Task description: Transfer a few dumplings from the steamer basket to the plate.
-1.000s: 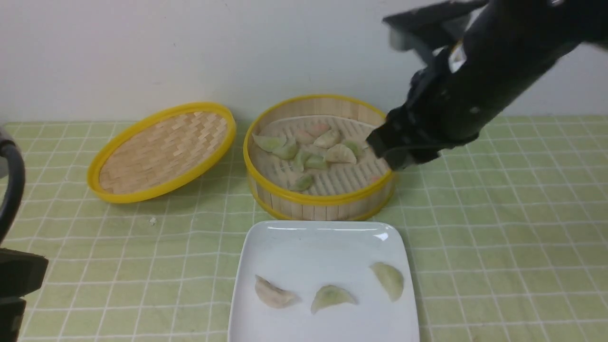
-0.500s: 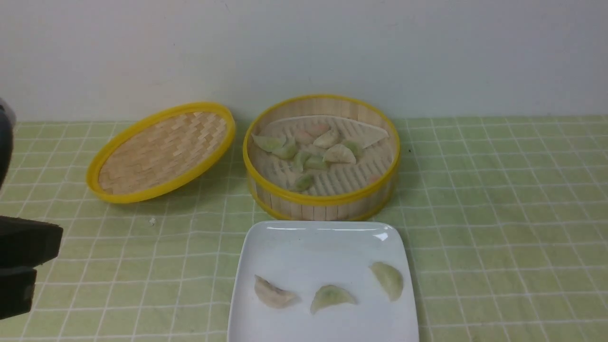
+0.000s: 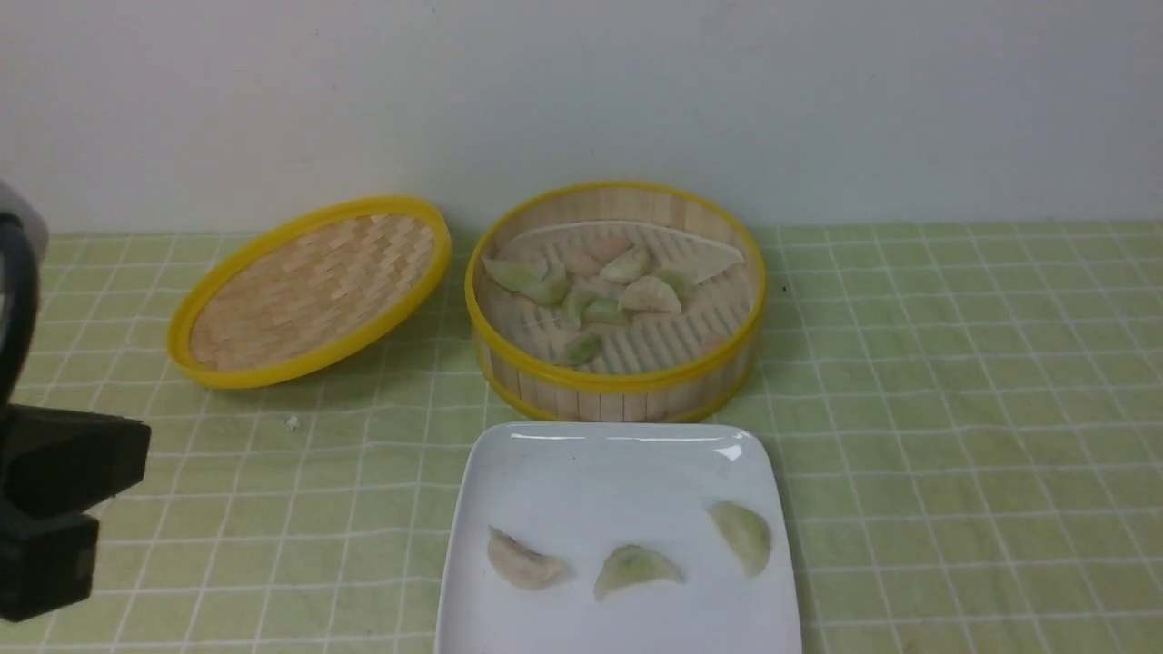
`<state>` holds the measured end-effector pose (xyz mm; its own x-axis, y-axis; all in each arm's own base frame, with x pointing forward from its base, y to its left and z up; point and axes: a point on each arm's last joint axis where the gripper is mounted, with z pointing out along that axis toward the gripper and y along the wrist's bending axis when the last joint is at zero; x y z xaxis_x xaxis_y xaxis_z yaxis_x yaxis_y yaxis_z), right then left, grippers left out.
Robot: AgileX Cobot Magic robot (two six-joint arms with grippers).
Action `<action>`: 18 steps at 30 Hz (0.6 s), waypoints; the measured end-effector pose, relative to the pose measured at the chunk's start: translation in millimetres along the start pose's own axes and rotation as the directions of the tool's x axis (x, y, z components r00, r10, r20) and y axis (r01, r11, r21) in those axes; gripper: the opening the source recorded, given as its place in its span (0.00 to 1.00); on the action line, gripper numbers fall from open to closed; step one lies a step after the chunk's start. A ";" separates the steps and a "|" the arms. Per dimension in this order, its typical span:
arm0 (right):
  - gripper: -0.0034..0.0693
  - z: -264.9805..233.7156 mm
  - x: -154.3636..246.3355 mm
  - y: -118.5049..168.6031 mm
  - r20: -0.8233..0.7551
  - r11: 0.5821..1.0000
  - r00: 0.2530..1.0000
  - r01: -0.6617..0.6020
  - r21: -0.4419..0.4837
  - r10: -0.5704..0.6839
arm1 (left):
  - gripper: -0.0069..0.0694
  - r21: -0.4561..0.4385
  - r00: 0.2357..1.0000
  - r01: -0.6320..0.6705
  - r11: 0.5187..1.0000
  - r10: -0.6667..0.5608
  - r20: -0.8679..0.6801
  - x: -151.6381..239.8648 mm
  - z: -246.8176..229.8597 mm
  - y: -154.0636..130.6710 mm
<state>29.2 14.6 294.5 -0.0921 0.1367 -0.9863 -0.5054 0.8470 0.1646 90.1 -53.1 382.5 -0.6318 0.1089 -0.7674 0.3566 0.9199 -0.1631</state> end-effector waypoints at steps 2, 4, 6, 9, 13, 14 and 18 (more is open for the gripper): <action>0.03 0.0 -0.9 0.2 0.009 1.000 1.000 0.000 -0.002 0.000 | 0.08 0.010 0.999 0.004 1.000 -0.004 0.035 11.2 -6.0 3.6; 0.03 0.2 -1.0 0.2 0.010 1.000 1.000 0.001 -0.002 -0.001 | 0.08 0.020 0.996 0.003 1.000 -0.005 0.087 23.9 -12.6 8.1; 0.03 0.2 -1.0 0.2 0.010 1.000 1.000 0.001 -0.002 -0.001 | 0.08 0.027 0.988 -0.001 1.000 -0.003 0.152 38.0 -17.0 13.4; 0.03 0.2 -0.9 0.2 0.009 1.000 1.000 0.001 -0.002 -0.001 | 0.08 0.052 0.971 -0.003 0.999 -0.010 0.237 55.5 -22.0 18.5; 0.03 0.2 -0.9 0.2 0.009 1.000 1.000 0.001 -0.002 -0.001 | 0.08 0.086 0.957 0.005 0.996 -0.030 0.289 69.6 -27.4 21.4; 0.03 0.2 -0.9 0.2 0.009 1.000 1.000 0.001 -0.002 -0.001 | 0.08 0.089 0.955 0.005 0.996 -0.031 0.296 71.8 -28.1 22.0; 0.03 0.2 -0.9 0.2 0.009 1.000 1.000 0.001 -0.002 -0.001 | 0.08 0.093 0.952 0.006 0.996 -0.034 0.306 76.9 -29.9 23.5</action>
<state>29.3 14.7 295.4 -0.0840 0.1407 -0.9865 -0.5070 0.8462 0.1639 29.3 -11.9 338.2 -0.4030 -0.0428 -0.9142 0.4156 0.8814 -0.2244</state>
